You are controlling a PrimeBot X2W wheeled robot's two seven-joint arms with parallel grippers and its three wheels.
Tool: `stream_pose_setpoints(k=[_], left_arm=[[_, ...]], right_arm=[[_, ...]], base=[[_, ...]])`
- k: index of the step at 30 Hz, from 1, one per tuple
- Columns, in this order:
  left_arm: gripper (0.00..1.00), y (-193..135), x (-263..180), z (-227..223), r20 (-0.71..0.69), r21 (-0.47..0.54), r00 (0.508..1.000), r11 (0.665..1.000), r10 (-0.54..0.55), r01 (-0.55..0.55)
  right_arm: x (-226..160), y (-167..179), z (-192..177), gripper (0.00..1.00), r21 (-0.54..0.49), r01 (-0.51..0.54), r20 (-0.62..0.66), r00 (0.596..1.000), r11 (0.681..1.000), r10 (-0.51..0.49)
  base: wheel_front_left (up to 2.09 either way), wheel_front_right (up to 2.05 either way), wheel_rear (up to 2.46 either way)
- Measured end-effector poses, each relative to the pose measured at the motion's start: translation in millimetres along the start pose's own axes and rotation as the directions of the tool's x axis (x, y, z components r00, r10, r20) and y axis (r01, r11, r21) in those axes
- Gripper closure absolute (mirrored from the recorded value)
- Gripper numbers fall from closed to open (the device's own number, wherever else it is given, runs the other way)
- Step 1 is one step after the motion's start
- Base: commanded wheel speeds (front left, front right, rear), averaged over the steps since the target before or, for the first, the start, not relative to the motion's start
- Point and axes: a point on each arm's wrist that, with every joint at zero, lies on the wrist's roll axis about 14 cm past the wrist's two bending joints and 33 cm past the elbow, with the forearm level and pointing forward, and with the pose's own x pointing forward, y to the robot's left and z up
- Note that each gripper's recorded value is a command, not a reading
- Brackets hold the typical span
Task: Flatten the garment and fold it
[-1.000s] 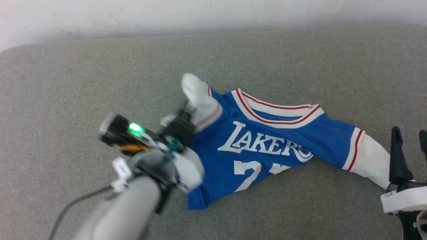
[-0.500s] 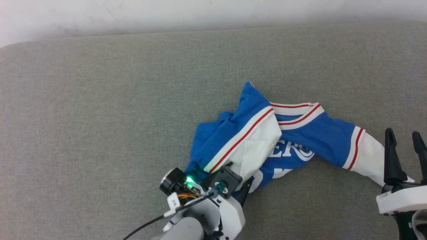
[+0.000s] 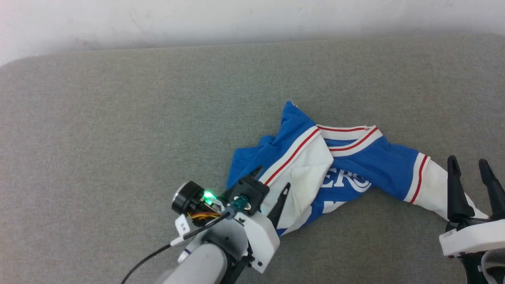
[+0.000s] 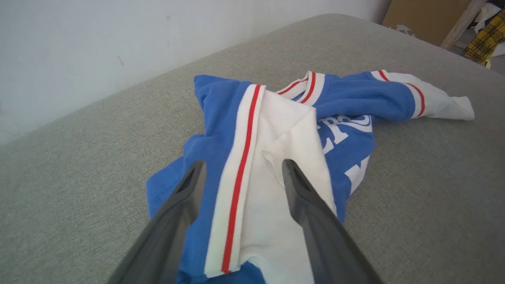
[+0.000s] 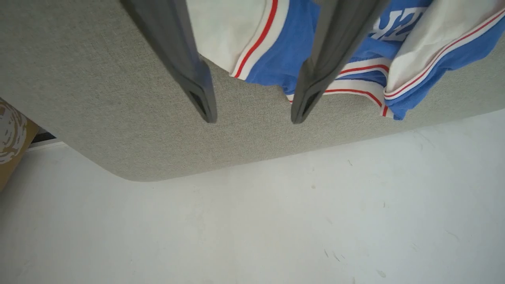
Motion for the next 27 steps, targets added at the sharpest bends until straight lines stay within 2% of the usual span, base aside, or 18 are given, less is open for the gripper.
stream_pose_setpoints(k=[9, 16, 17, 18, 19, 20, 27], left_arm=[[0.00, -41, 10, -25, -0.088, -0.010, 0.986, 0.990, -0.144, 0.143], [0.00, -48, 22, -50, -0.159, -0.028, 0.974, 0.987, -0.162, 0.159], [0.05, -46, 24, -52, -0.164, -0.027, 0.974, 0.988, -0.157, 0.154], [0.57, -45, 25, -54, -0.170, -0.025, 0.973, 0.988, -0.155, 0.153], [0.57, -45, 27, -55, -0.167, -0.025, 0.974, 0.988, -0.154, 0.152], [0.99, -44, 29, -53, -0.158, -0.026, 0.976, 0.989, -0.149, 0.146], [1.00, -33, 35, -26, -0.050, -0.073, 0.993, 0.992, -0.109, 0.106]], right_arm=[[-2, -10, -7, 0.00, 0.000, 0.030, -0.017, 0.999, 1.000, -0.030], [-2, -15, -11, 0.00, 0.001, 0.047, -0.029, 0.998, 0.999, -0.047], [-2, -16, -11, 0.00, 0.000, 0.049, -0.029, 0.998, 0.999, -0.049], [-2, -17, -11, 0.00, 0.000, 0.051, -0.029, 0.998, 0.999, -0.051], [-1, -17, -11, 0.00, 0.000, 0.053, -0.027, 0.998, 0.999, -0.053], [-1, -17, -10, 0.00, 0.000, 0.054, -0.022, 0.998, 0.999, -0.054], [1, -18, -10, 0.00, 0.001, 0.054, -0.020, 0.998, 0.999, -0.054]], base=[[0.00, 0.00, 0.00], [0.00, 0.00, 0.00], [0.00, 0.00, 0.00], [0.00, 0.00, 0.00], [0.00, 0.00, 0.00], [0.00, 0.00, 0.00], [0.00, 0.00, 0.00]])
